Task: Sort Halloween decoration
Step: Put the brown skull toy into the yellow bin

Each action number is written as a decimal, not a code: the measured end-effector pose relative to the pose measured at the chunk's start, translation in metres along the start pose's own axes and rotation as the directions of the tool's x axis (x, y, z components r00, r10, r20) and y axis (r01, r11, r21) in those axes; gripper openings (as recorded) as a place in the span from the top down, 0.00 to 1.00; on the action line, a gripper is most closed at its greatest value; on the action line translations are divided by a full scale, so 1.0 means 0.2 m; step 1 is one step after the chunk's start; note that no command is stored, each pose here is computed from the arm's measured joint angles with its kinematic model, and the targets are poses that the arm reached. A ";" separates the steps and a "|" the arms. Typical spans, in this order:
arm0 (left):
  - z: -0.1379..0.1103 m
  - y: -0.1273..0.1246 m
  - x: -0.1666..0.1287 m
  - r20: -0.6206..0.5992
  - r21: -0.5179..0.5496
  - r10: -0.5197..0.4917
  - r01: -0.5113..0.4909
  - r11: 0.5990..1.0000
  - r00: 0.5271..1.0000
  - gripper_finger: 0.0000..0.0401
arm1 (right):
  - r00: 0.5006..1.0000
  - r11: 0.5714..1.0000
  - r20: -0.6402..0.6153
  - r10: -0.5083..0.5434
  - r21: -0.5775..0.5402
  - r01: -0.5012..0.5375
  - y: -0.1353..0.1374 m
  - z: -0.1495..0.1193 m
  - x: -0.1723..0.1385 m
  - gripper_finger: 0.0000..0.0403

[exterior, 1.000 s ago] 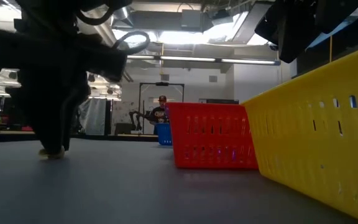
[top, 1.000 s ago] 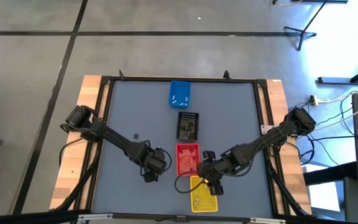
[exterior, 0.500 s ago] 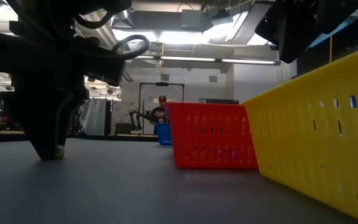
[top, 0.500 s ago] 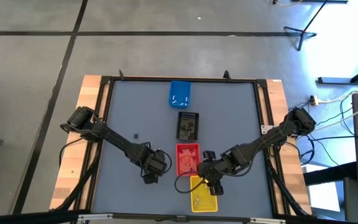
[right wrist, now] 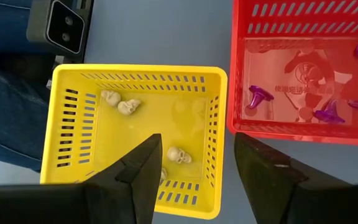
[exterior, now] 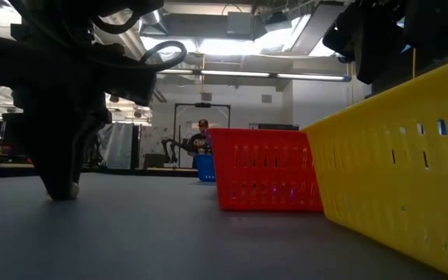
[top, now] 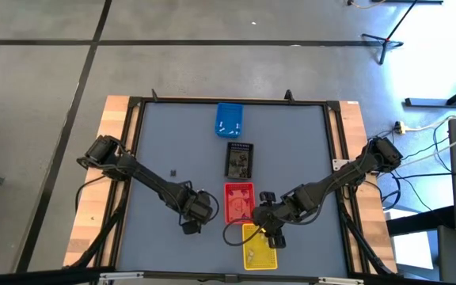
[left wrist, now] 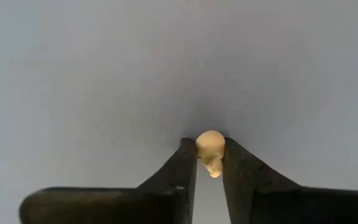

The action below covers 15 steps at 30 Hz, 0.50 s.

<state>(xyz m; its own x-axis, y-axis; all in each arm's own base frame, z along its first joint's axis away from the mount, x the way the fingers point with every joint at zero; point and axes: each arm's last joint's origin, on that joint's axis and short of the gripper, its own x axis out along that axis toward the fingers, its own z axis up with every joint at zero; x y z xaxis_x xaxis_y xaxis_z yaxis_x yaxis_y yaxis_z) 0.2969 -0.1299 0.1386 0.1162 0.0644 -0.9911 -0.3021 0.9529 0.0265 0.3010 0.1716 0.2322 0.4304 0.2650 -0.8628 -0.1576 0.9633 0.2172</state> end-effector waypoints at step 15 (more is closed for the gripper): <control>0.04 -0.01 -0.18 0.177 -0.013 -0.147 0.151 0.988 0.973 0.91 | 1.000 1.000 -0.002 -0.001 0.000 0.001 0.00 0.00 0.00 0.51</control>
<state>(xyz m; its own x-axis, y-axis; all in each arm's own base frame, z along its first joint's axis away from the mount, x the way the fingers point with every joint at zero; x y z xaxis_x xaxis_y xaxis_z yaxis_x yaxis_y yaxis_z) 0.3012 -0.1314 0.1747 0.3245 -0.0249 -0.9456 -0.2932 0.9478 -0.1256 0.3006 0.1714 0.2323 0.4285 0.2643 -0.8640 -0.1575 0.9635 0.2166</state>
